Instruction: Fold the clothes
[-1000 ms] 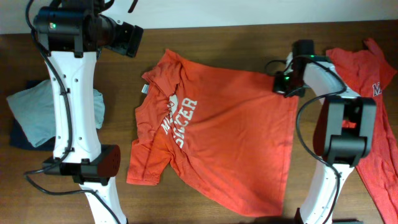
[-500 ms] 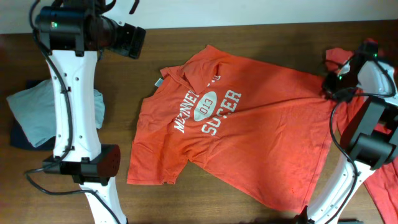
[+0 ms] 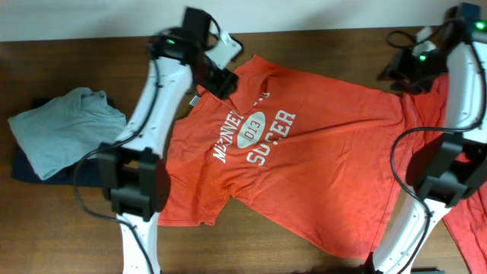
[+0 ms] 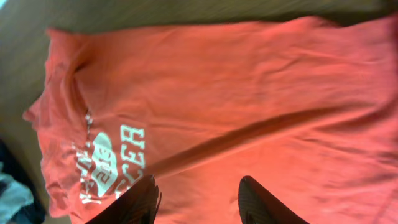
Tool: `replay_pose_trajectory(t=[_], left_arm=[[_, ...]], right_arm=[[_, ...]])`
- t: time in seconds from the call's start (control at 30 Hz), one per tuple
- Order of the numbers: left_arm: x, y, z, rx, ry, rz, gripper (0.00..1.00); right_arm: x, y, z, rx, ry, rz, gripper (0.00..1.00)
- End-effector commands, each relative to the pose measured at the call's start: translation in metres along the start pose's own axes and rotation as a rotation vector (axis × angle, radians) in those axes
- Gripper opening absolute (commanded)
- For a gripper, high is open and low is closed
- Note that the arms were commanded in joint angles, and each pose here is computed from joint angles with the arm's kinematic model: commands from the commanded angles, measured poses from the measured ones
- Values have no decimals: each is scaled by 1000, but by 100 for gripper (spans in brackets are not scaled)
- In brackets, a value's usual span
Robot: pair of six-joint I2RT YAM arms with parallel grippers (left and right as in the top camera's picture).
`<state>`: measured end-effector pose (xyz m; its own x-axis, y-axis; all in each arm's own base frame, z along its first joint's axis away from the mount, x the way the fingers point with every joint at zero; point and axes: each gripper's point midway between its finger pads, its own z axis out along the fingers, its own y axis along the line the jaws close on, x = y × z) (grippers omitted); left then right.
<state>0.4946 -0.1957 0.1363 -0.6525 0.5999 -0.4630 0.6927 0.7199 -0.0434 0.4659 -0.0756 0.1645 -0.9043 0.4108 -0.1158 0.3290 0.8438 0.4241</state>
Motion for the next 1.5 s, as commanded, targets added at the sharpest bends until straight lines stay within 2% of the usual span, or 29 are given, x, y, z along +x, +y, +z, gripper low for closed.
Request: replay_pose_trajectory(t=[0.0,0.1,0.23,0.27,0.33,0.37,0.4,0.5,0.6,0.67,0.77,0.83,0.93,0.97,1.0,1.03,1.17,1.27,1.4,1.47], left_arm=[[19,5,43,-11,73,13,76],[28,7,68,1,99,8,73],[29,14,94,-5,88,11,57],[27,15,95,-9,80,13,50],[21,22,95,-48,61,21,23],[20,26,94,-69,59,24,15],[17,36,91,-121,60,27,1],[0,55,73,-229,38,35,1],[-47,93,28,-433,-83,38,1],[-64,107,12,-492,-150,31,0],[-69,128,5,-530,-202,7,1],[-66,140,9,-544,-211,-13,7],[-58,156,16,-556,-226,-100,59],[-54,162,15,-565,-231,-151,72],[-49,170,13,-582,-233,-209,81],[-44,175,10,-592,-234,-250,99],[-16,180,-20,-568,-149,-327,99],[-8,150,-18,-369,-112,-330,99],[-4,99,13,-84,-88,-213,89],[0,89,30,-58,-66,-160,90]], right_arm=[[6,30,-5,-16,-11,-84,48],[8,37,-2,-18,-3,-101,48],[10,41,0,-16,1,-109,49],[10,39,0,-8,0,-108,49],[10,34,0,19,2,-106,49],[10,33,0,25,1,-106,49],[10,33,0,26,0,-106,49],[10,33,0,29,-1,-107,50],[10,33,0,29,0,-107,50],[10,33,0,29,-1,-106,50],[10,33,0,29,1,-106,50],[11,33,0,29,2,-105,50],[13,32,0,31,12,-101,50],[14,32,0,32,17,-99,50],[16,31,0,33,23,-97,50],[17,31,0,33,27,-95,50],[19,31,0,36,37,-91,50],[19,31,0,36,37,-91,51],[20,31,0,35,38,-91,54],[20,31,0,36,41,-91,55]])
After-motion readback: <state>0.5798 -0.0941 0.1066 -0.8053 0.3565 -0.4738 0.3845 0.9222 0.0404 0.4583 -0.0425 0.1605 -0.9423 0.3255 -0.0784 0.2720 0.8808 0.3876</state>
